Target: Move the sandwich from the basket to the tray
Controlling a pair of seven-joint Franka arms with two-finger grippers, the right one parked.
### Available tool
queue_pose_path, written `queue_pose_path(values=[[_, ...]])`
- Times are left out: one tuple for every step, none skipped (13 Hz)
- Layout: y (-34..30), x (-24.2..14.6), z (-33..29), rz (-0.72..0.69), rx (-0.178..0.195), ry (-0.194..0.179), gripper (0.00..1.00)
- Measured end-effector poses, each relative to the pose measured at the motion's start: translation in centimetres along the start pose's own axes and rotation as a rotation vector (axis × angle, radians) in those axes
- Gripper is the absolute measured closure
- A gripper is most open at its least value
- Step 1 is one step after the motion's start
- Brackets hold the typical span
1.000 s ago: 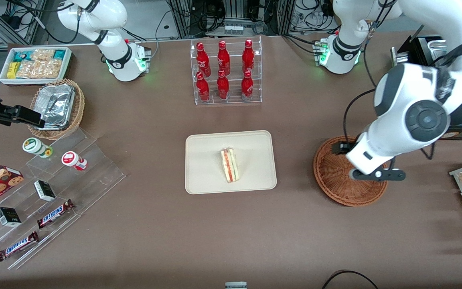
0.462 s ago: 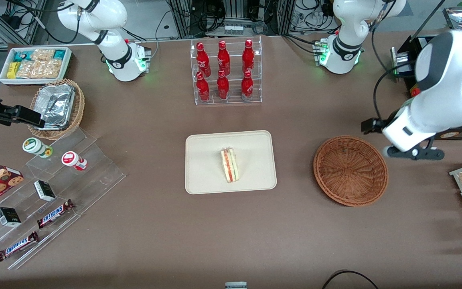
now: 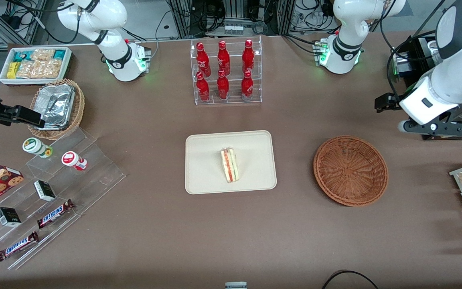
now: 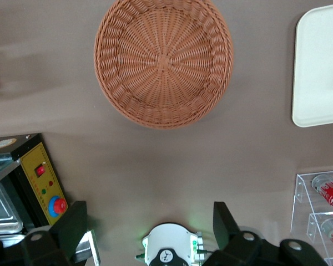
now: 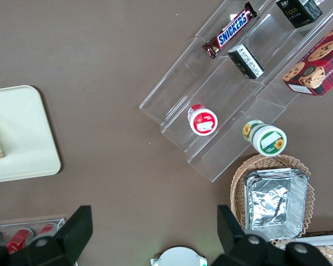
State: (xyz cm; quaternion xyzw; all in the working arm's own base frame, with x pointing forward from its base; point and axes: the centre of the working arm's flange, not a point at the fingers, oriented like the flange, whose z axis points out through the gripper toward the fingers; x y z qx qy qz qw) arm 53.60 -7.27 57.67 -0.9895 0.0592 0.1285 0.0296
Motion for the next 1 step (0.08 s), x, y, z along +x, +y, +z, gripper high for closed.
queue_pose_path(values=[[-0.32, -0.32, -0.15, -0.006, 0.0, -0.006, 0.0]])
